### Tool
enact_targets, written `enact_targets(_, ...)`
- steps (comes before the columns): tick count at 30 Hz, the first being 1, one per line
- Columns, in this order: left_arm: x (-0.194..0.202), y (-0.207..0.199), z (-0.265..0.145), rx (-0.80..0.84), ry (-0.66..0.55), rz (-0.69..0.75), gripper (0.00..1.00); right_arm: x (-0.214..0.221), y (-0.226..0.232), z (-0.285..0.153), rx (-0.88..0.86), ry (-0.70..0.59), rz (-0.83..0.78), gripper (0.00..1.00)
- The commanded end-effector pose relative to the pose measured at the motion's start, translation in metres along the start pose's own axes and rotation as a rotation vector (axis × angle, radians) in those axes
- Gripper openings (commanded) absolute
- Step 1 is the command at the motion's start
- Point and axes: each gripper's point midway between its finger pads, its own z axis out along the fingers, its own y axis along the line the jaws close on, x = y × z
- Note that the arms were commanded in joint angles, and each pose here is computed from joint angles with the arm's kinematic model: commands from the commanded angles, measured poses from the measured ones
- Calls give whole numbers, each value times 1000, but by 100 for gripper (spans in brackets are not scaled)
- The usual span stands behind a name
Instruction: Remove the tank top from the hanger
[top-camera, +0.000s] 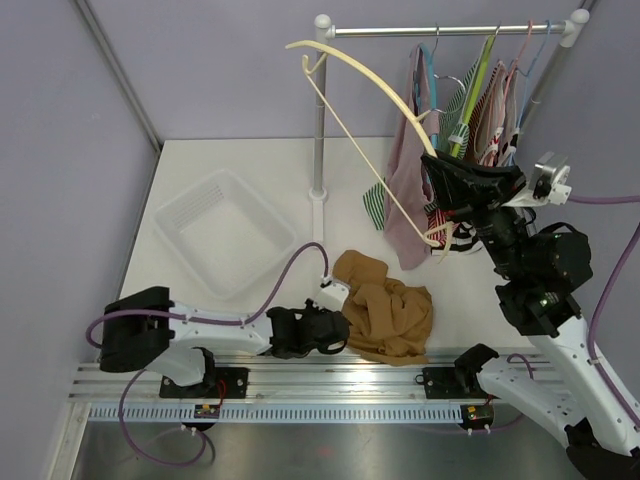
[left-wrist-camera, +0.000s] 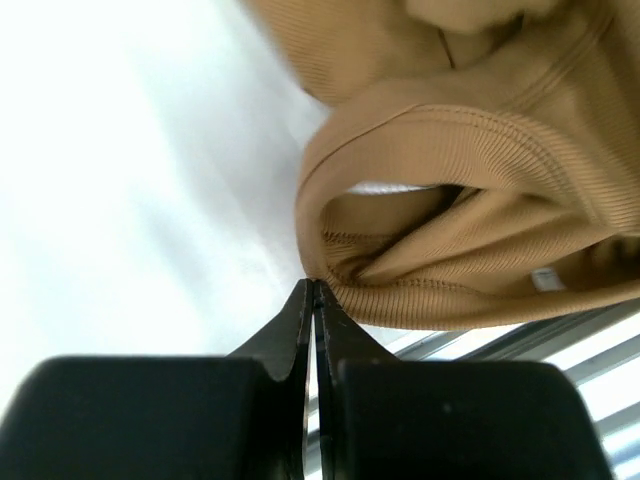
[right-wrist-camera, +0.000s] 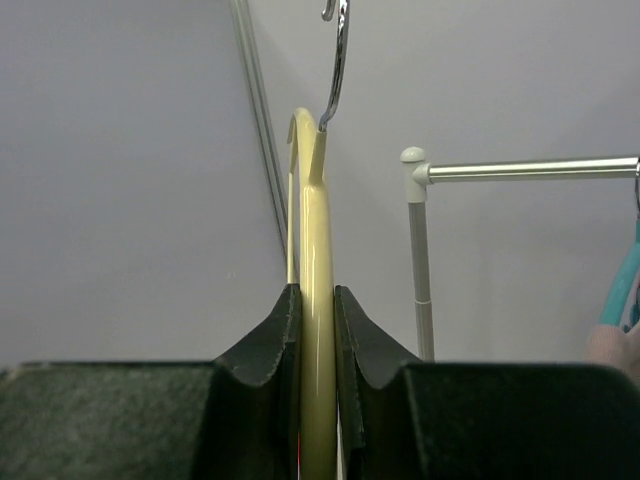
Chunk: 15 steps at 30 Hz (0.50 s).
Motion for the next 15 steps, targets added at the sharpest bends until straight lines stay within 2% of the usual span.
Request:
enact_targets(1,-41,28,-31,-112,-159,-155,0,10,-26,2,172,140,23,0)
enact_targets(2,-41,36,-36,-131,-160,-155,0,5,-29,2,199,149,13,0)
enact_targets(4,-57,44,-54,-131,-208,-199,2,24,-50,-7,305,236,-25,0)
enact_targets(5,-59,47,-60,-130,-212,-197,6,21,-54,-8,330,244,-41,0)
enact_targets(6,-70,49,-70,-115,-237,-210,16,31,-62,-11,364,285,-62,0)
enact_targets(8,-77,55,-82,-117,-252,-199,25,28,-73,-12,428,301,-99,0)
enact_targets(9,-87,56,-92,-104,-278,-217,40,39,-79,-12,450,347,-115,0)
enact_targets(12,-95,63,-106,-105,-301,-220,73,43,-85,-2,473,370,-136,0)
enact_targets(13,-97,68,-113,-105,-309,-224,87,38,-87,3,483,364,-147,0)
enact_targets(15,-101,71,-120,-98,-321,-227,99,47,-94,13,500,389,-178,0)
